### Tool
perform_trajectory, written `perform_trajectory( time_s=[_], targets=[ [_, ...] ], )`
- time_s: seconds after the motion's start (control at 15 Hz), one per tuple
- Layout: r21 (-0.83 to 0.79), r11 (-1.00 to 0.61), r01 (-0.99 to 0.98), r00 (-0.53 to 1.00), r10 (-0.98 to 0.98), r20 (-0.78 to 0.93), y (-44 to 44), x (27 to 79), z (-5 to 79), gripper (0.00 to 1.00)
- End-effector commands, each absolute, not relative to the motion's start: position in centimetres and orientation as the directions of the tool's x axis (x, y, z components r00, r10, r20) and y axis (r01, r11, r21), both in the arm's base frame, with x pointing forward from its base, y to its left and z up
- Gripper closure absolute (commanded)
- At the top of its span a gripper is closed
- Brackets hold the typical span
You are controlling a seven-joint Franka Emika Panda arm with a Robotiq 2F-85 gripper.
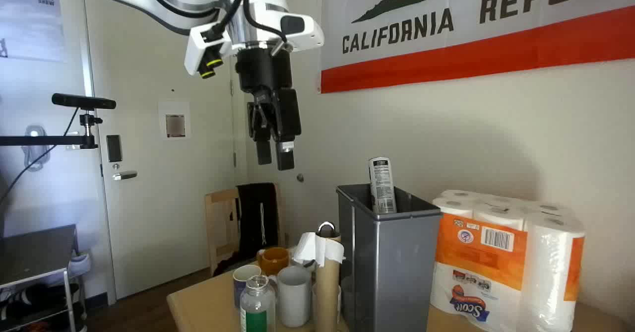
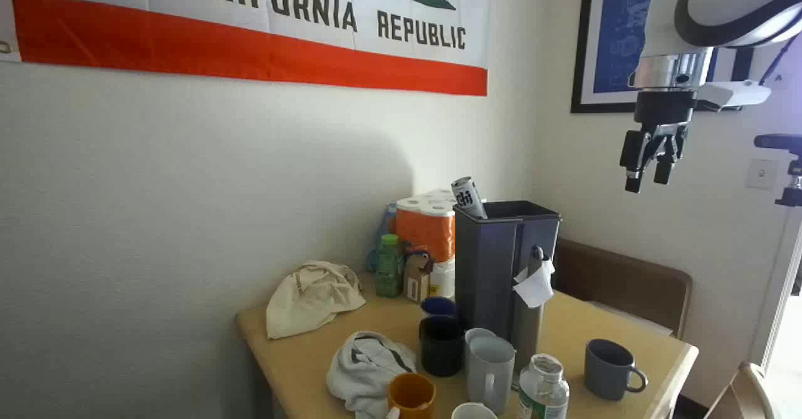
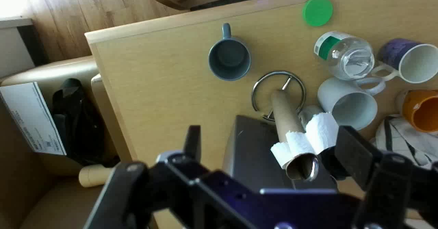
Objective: Take the white can out of the grey bin, pour the contents in the can into the grey mug, place the can back in the bin
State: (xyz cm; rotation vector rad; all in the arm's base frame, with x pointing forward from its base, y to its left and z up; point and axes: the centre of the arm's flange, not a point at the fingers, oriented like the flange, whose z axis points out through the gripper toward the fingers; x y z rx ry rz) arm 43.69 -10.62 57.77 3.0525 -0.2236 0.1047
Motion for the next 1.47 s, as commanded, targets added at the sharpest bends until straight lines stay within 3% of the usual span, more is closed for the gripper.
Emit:
perform_trajectory(
  time_s=[0.0, 0.27, 0.67, 1.4],
  targets=[
    [0.074, -0.986, -0.148, 0.987, -0.143, 0.074, -10.6, 43.7, 57.8, 0.0],
    [-0.012, -0.971, -0.238, 0.969, -0.238, 0.06, -9.7, 46.9, 56.0, 0.0],
    [-0.157, -0.836, -0.526, 0.846, -0.533, 0.004, -9.8, 54.4, 51.4, 0.0],
    [-0.217, -0.385, -0.897, 0.396, -0.918, -0.011, -11.0, 66.2, 51.1, 0.0]
  ],
)
